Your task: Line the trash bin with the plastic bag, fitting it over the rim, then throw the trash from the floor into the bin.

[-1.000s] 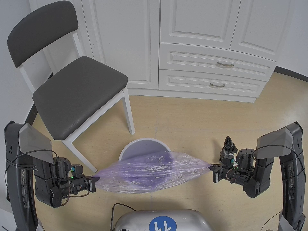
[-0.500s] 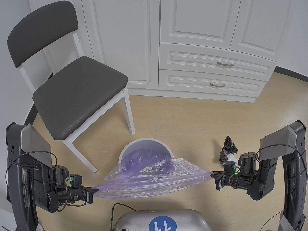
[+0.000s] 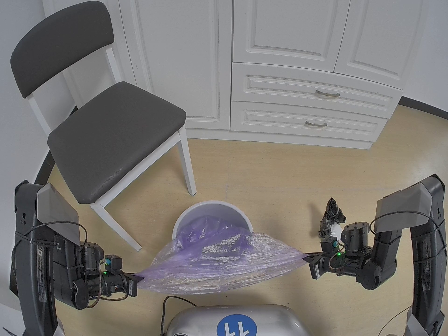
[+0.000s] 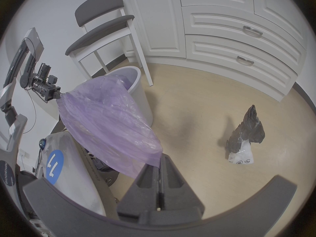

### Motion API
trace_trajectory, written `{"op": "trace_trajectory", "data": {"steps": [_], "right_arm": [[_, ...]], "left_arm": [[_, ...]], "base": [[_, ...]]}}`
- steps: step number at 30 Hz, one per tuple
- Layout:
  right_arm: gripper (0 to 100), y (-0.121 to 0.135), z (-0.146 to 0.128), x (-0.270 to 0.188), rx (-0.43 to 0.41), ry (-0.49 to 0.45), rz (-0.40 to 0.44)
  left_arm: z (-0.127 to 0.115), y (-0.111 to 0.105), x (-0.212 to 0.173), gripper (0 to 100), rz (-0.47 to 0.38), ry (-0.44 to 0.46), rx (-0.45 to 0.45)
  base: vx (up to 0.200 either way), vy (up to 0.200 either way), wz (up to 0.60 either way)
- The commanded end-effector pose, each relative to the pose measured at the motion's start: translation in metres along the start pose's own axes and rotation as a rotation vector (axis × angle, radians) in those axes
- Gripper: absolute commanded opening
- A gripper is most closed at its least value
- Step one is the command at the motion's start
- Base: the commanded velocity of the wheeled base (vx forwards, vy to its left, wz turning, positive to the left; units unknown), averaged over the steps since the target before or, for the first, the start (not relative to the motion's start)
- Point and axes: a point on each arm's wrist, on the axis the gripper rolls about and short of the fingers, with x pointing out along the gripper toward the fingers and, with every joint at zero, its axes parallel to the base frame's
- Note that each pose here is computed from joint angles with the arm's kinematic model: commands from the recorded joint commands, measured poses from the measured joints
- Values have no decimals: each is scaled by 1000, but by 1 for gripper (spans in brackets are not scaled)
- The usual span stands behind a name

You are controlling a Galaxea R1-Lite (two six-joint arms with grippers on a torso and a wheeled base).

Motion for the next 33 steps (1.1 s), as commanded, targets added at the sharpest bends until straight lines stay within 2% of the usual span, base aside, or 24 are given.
{"op": "trace_trajectory", "data": {"steps": [1,2,4,7,9,14,18,23,33], "right_arm": [[0,-1,3,21,-8,-7,-48],[0,-1,3,32,2,-12,-101],[0,2,6,43,40,-47,-138],[0,6,10,53,97,-127,-149],[0,6,9,56,104,-157,-150],[0,10,3,43,101,-130,-137],[0,10,6,22,29,-96,-134],[0,7,6,-1,-65,-75,-104],[0,1,0,-14,-113,4,-114]], "left_arm": [[2,4,16,0,47,-15,16],[6,5,22,0,86,-30,24],[11,5,29,0,125,-51,20],[21,1,39,0,152,-94,-24],[24,-1,43,0,162,-113,-51],[21,-6,38,0,146,-89,-45],[15,-9,27,0,127,-50,-6],[8,-6,7,0,48,-19,62],[-4,-7,-2,0,38,39,120]], "base": [[0,0,0],[0,0,0],[0,0,0],[0,0,0],[0,0,0],[0,0,0],[0,0,0],[0,0,0],[0,0,0]]}}
